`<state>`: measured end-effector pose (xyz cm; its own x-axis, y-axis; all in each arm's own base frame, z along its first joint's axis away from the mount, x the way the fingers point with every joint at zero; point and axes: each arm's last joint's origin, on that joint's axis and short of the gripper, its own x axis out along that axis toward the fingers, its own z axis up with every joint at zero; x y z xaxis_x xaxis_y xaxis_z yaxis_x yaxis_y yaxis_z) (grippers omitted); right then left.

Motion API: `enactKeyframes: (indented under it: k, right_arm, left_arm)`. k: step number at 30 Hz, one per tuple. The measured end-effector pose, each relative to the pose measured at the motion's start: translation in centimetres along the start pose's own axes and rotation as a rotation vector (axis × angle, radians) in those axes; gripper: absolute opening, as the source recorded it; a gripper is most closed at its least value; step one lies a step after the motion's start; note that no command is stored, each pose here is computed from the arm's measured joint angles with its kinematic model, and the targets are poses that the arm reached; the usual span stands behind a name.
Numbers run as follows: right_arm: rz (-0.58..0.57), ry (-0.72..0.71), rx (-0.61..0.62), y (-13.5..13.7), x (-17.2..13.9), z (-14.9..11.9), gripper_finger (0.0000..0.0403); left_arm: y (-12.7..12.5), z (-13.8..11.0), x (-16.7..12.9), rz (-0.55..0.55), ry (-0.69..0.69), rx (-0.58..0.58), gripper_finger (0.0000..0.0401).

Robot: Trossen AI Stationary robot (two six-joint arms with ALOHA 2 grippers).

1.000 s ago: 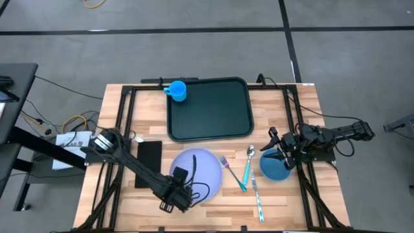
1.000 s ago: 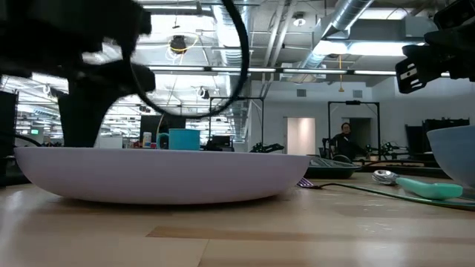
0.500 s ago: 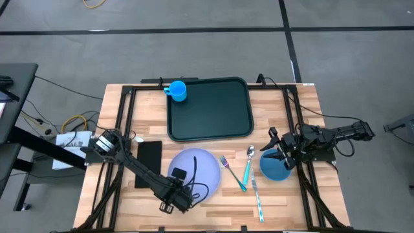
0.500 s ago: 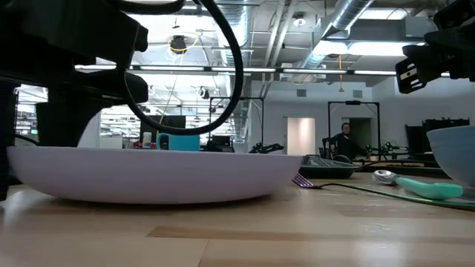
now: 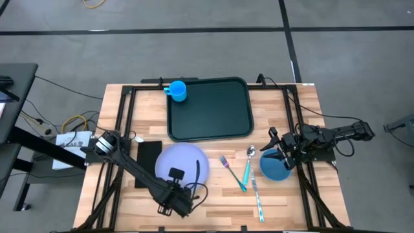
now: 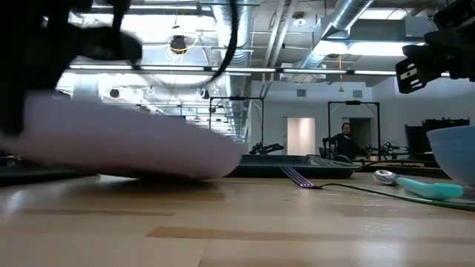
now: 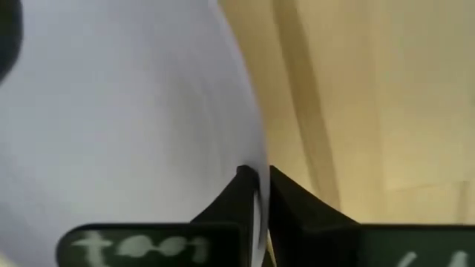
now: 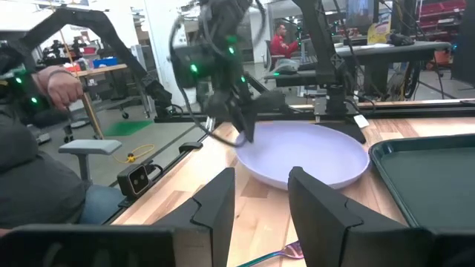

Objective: Set up tray
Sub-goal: Put the purple plate on the black tray to the bottom right of the blue mug

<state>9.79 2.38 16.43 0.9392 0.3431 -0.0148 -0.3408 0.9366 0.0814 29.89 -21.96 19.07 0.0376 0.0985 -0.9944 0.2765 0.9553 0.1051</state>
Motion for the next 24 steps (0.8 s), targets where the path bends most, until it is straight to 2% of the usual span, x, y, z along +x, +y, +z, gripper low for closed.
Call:
enactKeyframes:
  k: [6,13,18,24]
  right_arm:
    - [0.000,0.000,0.000,0.0,0.0,0.0,0.0118]
    - [0.000,-0.001,0.000,0.0,0.0,0.0,0.0118]
    - [0.000,-0.001,0.000,0.0,0.0,0.0,0.0118]
    - [0.000,-0.001,0.000,0.0,0.0,0.0,0.0118]
  left_arm:
    - [0.5,1.2,-5.0,0.070,-0.073,0.029,0.0000]
    - [3.6,2.3,-9.0,0.238,-0.144,0.060,0.0000]
    - [7.5,2.8,-9.4,0.385,-0.119,0.066,0.0000]
    - [12.6,4.2,-7.8,0.433,-0.116,0.062,0.0000]
